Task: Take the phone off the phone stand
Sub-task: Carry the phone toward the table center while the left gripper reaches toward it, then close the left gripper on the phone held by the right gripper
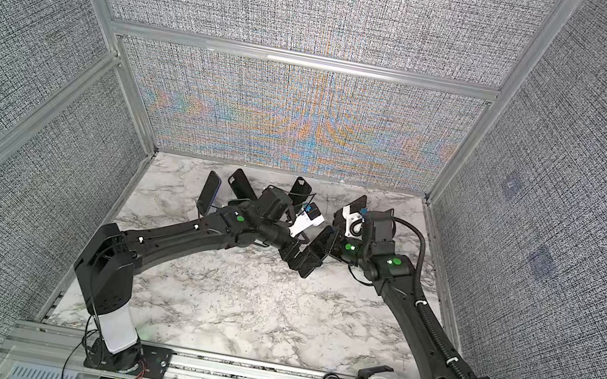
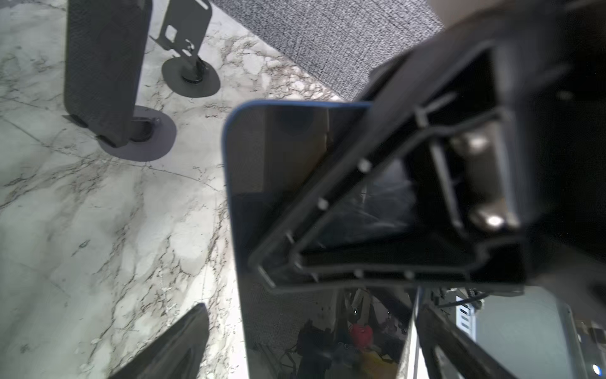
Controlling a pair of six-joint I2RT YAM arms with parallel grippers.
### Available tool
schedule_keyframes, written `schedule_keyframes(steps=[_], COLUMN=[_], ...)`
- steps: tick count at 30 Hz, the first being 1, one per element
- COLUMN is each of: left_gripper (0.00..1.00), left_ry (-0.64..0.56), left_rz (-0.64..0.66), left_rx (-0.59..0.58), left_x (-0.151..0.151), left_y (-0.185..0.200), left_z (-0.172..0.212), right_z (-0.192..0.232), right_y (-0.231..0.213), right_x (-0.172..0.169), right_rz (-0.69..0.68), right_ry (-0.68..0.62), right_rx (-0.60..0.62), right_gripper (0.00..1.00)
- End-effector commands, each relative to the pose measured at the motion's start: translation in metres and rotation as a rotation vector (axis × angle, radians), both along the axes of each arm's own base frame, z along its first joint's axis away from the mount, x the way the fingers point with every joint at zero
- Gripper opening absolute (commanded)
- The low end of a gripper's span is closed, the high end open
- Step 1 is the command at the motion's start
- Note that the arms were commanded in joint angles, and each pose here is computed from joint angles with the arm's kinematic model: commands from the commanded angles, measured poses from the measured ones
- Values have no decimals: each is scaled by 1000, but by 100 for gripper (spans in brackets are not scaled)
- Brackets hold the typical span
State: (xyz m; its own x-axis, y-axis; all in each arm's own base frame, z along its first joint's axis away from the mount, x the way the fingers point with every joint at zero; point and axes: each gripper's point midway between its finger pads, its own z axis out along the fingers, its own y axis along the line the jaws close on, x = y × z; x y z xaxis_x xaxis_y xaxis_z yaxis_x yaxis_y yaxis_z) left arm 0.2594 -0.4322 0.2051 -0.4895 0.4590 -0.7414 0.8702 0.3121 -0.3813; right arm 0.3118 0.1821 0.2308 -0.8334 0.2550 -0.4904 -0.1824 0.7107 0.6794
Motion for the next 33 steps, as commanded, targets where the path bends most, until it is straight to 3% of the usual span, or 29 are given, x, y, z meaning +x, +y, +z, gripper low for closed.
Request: schedule_keyframes(steps=[1,17,23,33], left_gripper=[99,99,85,54], left_ry=[-7,8,13,26], left_rz=[20,11,9,27], left_rx=[31,63,70,70], left_x=[4,3,2,4], left_y=[1,-5,-5,-6], left_z=[-5,-15,-17,-17], right_z=[-4,-7,-10,-12], right_y=[3,7,7,7], right_x=[3,3,3,3], right_rz=[-5,2,1,1], right_ry=[-16,-15,-11,-6], right_rx=[8,10,5,-2], right_gripper=[0,0,0,0])
